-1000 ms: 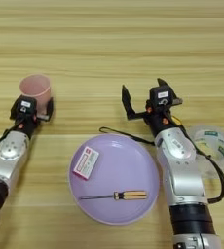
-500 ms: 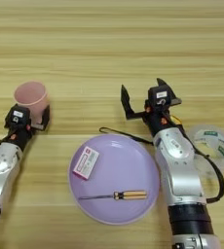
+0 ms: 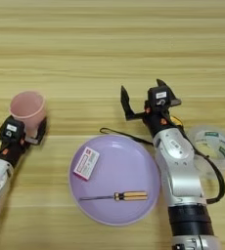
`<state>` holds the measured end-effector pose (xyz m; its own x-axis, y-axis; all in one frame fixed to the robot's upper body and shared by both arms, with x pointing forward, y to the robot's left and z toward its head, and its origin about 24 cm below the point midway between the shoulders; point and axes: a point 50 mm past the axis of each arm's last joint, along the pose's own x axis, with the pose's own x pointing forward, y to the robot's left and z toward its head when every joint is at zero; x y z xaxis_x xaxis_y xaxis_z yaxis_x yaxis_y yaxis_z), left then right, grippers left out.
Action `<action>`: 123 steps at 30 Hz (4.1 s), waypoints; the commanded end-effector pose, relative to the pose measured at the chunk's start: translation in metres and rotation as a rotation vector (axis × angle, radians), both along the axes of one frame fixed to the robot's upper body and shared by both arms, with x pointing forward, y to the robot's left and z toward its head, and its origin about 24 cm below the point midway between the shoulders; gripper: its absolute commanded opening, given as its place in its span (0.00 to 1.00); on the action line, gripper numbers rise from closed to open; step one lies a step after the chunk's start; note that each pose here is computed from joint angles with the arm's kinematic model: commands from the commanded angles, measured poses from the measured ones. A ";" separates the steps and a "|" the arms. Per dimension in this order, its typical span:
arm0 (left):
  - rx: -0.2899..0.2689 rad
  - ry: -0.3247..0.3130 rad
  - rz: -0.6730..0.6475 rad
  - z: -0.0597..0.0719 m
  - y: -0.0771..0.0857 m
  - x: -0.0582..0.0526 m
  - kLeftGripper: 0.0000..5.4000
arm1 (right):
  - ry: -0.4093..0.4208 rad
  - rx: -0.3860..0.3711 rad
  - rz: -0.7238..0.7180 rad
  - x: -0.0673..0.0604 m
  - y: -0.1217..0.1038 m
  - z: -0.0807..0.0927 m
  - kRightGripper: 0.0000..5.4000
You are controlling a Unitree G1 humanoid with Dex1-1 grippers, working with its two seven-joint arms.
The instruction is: Move the objects on the table
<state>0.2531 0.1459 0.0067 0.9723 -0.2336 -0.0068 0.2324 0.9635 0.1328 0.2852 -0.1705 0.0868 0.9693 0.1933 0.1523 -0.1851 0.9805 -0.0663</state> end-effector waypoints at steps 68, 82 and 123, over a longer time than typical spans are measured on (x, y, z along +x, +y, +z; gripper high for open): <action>0.064 0.242 0.000 -0.005 0.042 -0.028 0.99 | 0.001 0.001 -0.018 0.004 0.006 0.005 1.00; 0.101 0.270 0.019 -0.008 0.050 -0.031 0.99 | 0.001 0.002 -0.020 0.005 0.008 0.006 1.00; 0.171 0.292 0.223 -0.026 0.061 -0.018 0.99 | 0.002 0.000 -0.012 0.004 0.010 0.006 1.00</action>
<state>0.2420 0.2114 0.0008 0.9748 -0.0002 -0.2229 0.0599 0.9635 0.2610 0.2880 -0.1626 0.0882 0.9750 0.1752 0.1364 -0.1685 0.9839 -0.0592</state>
